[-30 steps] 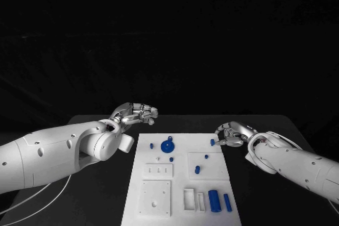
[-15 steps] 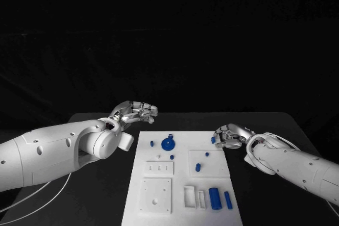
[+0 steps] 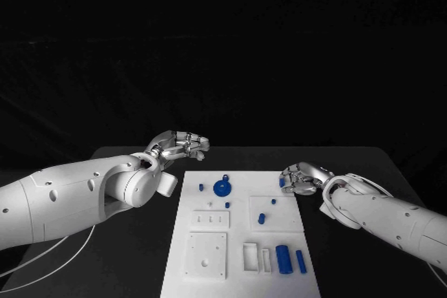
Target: Assemble the parts on the task board
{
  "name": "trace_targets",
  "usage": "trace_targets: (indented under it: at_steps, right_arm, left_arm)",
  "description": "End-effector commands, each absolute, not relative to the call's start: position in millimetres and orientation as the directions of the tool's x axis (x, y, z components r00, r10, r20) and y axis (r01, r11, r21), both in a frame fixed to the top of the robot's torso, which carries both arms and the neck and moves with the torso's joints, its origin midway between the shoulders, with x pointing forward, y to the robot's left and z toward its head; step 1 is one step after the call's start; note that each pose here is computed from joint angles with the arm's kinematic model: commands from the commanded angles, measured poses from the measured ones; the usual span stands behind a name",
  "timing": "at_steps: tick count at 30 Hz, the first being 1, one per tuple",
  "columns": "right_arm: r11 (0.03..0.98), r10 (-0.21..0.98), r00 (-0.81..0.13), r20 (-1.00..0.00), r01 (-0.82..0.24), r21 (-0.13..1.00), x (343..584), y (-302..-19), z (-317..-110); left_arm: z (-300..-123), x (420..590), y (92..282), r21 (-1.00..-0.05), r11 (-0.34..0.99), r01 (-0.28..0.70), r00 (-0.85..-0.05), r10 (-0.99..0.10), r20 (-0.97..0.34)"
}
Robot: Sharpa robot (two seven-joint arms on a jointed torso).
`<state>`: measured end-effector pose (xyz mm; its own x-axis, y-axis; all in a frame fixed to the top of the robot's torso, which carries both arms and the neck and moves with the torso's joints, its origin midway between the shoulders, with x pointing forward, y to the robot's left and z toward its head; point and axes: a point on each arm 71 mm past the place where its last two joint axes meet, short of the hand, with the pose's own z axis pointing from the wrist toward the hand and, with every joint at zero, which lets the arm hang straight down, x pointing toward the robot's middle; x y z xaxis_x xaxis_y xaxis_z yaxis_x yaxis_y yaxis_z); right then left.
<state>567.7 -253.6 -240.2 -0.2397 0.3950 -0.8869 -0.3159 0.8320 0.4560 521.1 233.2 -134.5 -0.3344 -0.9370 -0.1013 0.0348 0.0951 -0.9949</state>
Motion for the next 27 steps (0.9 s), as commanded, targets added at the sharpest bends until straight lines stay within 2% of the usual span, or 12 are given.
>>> trace_targets:
  at_steps: [1,27]
  right_arm:
    - [0.825,0.395,-0.252,-0.883,-0.325,0.462,567.2,-251.3,-241.0]
    - [0.829,0.401,-0.236,-0.885,-0.317,0.46,568.2,-249.9,-240.4]
  left_arm:
    - [-133.0,520.4,231.2,-0.995,0.09,0.047,-0.347,-0.932,-0.101]
    - [-133.0,520.1,232.8,-0.995,0.092,0.046,-0.345,-0.933,-0.102]
